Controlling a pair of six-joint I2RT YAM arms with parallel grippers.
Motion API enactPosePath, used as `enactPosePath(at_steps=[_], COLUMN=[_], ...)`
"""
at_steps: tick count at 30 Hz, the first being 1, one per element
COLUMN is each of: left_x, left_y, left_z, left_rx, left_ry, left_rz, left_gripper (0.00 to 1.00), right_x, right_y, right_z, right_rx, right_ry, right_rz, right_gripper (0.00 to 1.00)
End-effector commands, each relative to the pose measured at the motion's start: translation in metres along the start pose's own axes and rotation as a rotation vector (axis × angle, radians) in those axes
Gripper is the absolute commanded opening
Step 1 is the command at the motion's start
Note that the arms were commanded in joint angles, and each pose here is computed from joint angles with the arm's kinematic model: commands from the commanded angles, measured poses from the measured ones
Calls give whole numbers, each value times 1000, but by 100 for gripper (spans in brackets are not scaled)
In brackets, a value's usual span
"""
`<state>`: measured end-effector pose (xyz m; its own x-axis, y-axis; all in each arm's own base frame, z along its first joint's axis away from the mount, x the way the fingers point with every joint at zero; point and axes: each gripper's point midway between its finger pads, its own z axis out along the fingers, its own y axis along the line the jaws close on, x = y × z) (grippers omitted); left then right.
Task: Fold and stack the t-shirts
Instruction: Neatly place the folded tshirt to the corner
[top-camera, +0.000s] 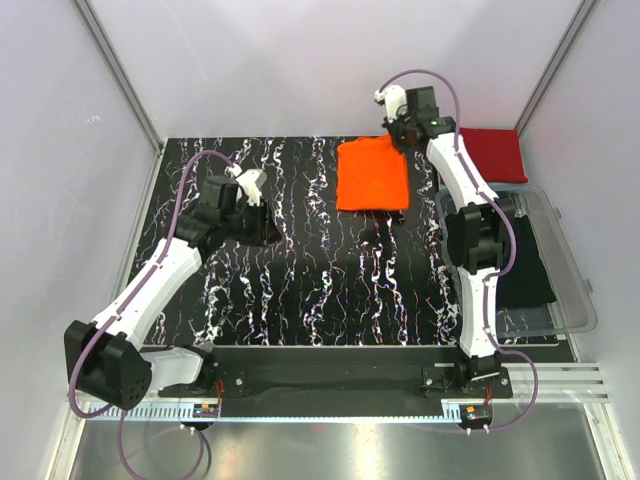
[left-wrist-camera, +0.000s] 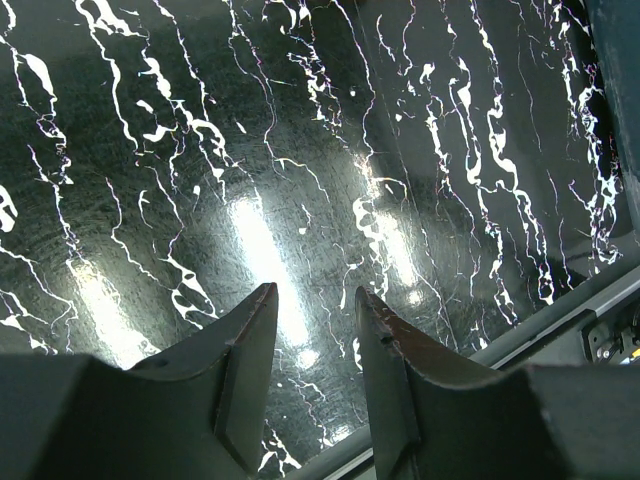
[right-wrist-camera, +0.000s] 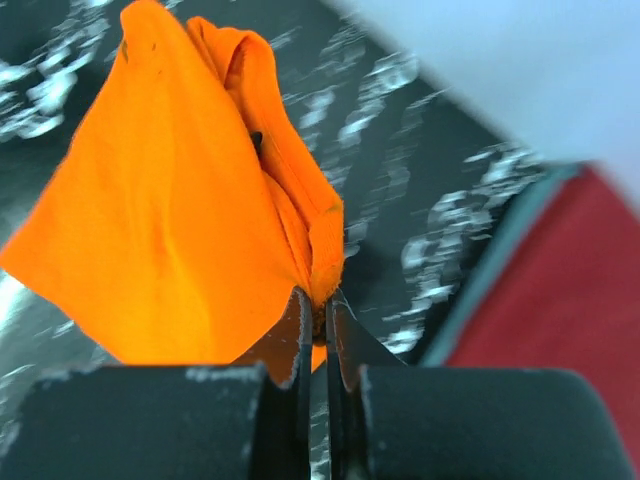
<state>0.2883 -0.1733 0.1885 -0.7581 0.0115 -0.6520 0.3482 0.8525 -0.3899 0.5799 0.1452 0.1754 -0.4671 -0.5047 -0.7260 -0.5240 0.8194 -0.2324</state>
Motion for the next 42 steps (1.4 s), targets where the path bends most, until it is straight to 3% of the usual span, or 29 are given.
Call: enactPosePath(at_steps=[1,6,13,30,42], left_x=[-13,-16,-16,-16,-16], left_y=[-7,-5,-3,-5,-7], left_z=[-10,-12,-10,-12,-13], left_rx=[26,7,0,7,16], left_ry=[-71,-84,-79,-81,-80], left_rz=[24,31,33,34,38], left_gripper=[42,42,42,43,43], right_x=[-32,-23,-5,-62,-44], right_y=[-60,-105,-127,-165,-196], right_z=[-14,-19,-31,-114,-151], right_rx=[148,193,190,271,317], right_ry=[-101,-93,-55,-234,-216], right_rz=[-75,-69,-41,-126,-114], right_gripper=[0,0,0,0,0])
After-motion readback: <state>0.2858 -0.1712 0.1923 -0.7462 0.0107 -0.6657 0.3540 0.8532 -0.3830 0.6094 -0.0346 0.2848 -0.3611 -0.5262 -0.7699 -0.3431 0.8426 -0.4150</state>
